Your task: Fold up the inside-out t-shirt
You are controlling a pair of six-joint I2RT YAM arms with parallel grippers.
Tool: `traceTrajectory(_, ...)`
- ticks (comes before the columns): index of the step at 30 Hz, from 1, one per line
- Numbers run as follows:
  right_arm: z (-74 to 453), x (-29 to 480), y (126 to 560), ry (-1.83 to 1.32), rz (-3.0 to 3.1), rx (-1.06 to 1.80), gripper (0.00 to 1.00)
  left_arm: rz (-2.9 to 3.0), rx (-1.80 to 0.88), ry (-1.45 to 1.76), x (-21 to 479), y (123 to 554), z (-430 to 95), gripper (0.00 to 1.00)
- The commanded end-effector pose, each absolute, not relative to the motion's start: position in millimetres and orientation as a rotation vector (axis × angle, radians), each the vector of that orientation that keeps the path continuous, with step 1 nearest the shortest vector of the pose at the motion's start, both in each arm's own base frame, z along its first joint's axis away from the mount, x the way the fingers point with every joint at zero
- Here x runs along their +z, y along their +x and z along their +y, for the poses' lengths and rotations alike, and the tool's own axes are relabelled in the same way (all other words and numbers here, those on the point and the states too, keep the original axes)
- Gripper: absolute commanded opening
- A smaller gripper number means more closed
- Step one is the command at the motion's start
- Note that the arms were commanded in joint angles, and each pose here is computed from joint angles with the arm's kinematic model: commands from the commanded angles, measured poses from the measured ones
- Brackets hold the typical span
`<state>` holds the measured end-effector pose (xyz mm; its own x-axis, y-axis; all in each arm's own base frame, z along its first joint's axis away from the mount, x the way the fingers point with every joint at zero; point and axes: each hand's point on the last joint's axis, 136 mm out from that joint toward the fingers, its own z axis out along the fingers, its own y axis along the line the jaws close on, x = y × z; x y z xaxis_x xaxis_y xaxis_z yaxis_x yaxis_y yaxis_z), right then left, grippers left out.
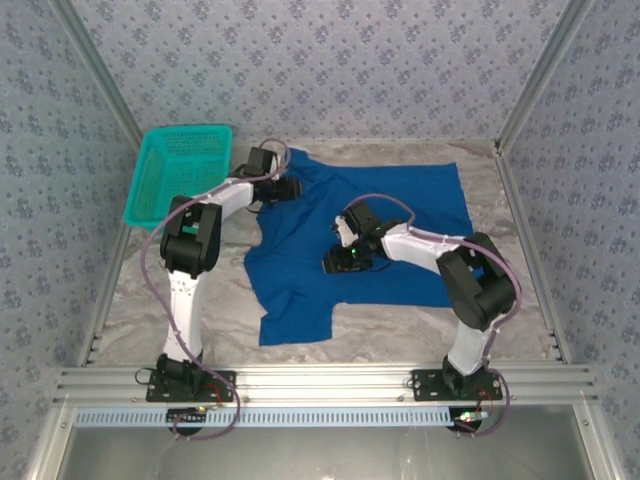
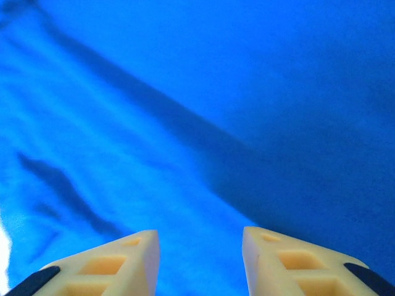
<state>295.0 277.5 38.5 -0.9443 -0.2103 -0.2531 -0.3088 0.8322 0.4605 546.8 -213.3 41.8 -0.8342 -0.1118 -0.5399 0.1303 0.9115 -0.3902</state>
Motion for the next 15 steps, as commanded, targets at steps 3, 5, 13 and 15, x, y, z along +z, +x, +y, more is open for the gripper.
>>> traceTrajectory(3, 248.2, 6.1, 278.9, -0.260, 2.996, 0.596, 0.38, 2.630, -0.535, -0.052, 21.7, 498.9, -182.6, 0.62)
traceTrajectory(5, 242.0, 2.1, 265.4, -0.256, 3.031, 0.582, 0.37, 2.640, -0.520, -0.065, 19.3, 481.3, -174.0, 0.62)
traceTrajectory(13, 226.8, 15.4, 206.2, -0.282, 3.104, 0.596, 0.34, 2.679, -0.486, -0.062, 24.2, 427.8, -156.3, 0.63)
traceTrajectory(15, 233.2, 30.2, 207.9, -0.329, 3.067, 0.640, 0.35, 2.646, -0.505, -0.043, 40.1, 432.1, -159.3, 0.64)
